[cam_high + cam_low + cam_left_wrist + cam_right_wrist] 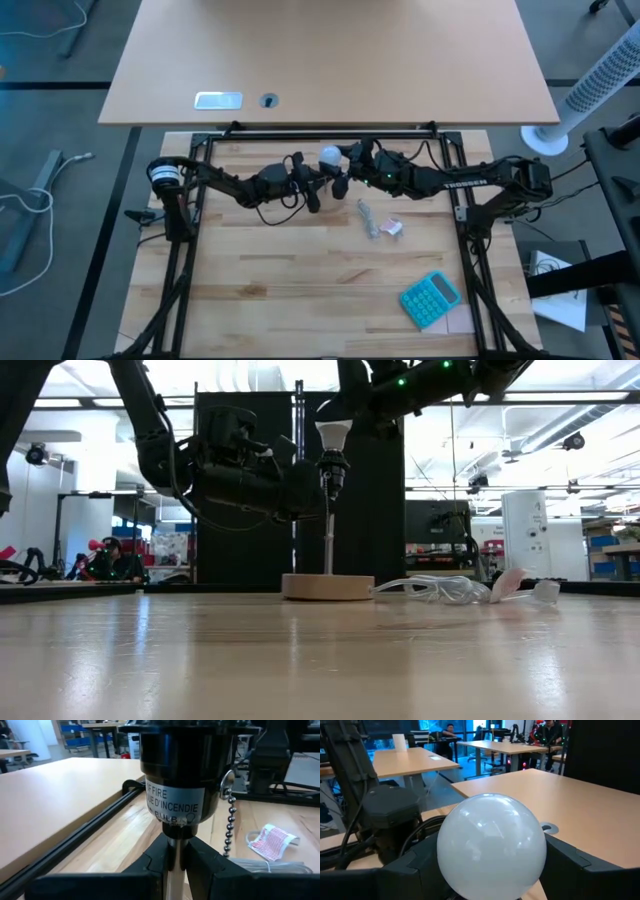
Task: Screw lightbulb
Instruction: Insert the lightbulb into the lamp
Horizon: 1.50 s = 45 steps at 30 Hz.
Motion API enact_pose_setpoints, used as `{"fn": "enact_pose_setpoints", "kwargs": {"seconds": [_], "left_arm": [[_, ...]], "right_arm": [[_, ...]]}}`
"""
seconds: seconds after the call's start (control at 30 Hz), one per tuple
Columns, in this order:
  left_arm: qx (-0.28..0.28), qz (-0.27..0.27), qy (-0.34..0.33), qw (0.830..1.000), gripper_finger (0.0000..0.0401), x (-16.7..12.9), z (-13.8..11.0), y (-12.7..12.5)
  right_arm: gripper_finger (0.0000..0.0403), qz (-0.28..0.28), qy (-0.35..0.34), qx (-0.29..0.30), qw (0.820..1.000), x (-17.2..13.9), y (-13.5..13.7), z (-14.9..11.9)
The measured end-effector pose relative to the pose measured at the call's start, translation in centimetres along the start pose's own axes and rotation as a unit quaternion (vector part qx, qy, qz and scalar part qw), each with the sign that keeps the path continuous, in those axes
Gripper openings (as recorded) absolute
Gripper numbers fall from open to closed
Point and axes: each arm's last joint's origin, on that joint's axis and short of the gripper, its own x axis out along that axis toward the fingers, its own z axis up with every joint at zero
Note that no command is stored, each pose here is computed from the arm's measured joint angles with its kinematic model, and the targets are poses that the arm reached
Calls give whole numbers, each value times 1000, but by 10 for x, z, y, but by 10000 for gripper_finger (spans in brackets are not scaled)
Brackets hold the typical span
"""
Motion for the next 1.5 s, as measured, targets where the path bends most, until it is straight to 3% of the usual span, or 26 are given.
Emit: {"fn": "enact_pose_setpoints", "kwargs": {"seconds": [0.7, 0.9, 1.3, 1.5], "left_arm": [[-13, 40, -10, 999, 37, 7, 10, -12], [-14, 46, -3, 999, 39, 11, 2, -12], [-7, 52, -6, 999, 97, 13, 0, -2], [39, 39, 5, 998, 144, 7, 1, -1]], "right_arm": [[242, -45, -16, 18, 999, 1, -4, 3], [241, -49, -12, 13, 999, 1, -5, 1], [241, -44, 1, 9, 999, 1, -5, -1], [245, -42, 2, 8, 999, 1, -5, -1]]}}
